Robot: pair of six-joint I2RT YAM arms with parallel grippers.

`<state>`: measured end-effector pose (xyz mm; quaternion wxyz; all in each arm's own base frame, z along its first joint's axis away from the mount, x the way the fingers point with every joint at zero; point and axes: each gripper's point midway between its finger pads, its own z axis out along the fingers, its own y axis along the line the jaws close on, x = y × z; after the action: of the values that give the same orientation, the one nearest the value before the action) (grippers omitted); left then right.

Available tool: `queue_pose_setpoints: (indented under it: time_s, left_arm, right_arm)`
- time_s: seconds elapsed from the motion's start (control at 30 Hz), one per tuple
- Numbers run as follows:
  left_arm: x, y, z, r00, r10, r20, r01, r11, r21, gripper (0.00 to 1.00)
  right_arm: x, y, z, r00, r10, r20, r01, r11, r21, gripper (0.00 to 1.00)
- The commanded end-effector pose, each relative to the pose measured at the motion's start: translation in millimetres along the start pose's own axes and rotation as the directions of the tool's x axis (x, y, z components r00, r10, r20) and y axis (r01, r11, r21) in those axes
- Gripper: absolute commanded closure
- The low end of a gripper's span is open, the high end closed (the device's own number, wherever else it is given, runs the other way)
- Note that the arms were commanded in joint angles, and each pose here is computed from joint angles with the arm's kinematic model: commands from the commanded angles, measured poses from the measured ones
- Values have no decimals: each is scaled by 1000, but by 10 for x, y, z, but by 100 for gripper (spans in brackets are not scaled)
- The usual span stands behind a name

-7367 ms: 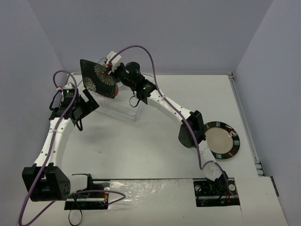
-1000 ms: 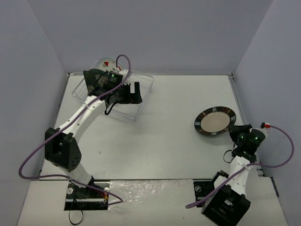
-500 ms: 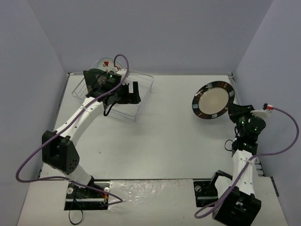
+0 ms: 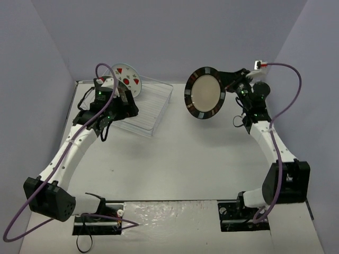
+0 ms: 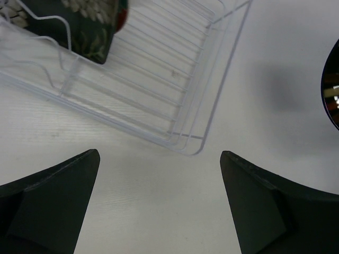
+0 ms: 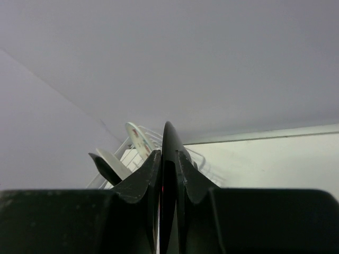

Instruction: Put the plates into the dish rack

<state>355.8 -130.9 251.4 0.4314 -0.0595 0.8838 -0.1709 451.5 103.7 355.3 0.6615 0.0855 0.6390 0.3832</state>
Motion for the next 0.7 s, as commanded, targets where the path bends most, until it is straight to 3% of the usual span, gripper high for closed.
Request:
queue_pose_setpoints:
  time_s: [0.0, 0.1, 0.2, 0.47, 0.67]
  left_arm:
    - [-82, 155, -91, 994, -97, 54, 99, 995, -28, 3]
    - [-34, 158, -62, 994, -109, 31, 110, 993, -31, 3]
    - [-26, 135, -18, 994, -103, 21, 104, 994, -18, 3]
    - [-67, -49, 126, 997, -70, -31, 72, 996, 44, 3]
    - [-86, -109, 219, 997, -61, -48, 64, 996, 56, 3]
  right_arm:
    - [-472, 983, 381, 989, -60, 137, 98, 952, -289, 100]
    - [-213, 706, 482, 998, -61, 25, 65, 982, -179, 100]
    - [199, 257, 311, 997, -15, -81, 11, 999, -48, 100]
    - [258, 104, 220, 991, 82, -108, -83, 997, -3, 100]
    - [542, -433, -80, 974, 164, -153, -142, 979, 149, 100]
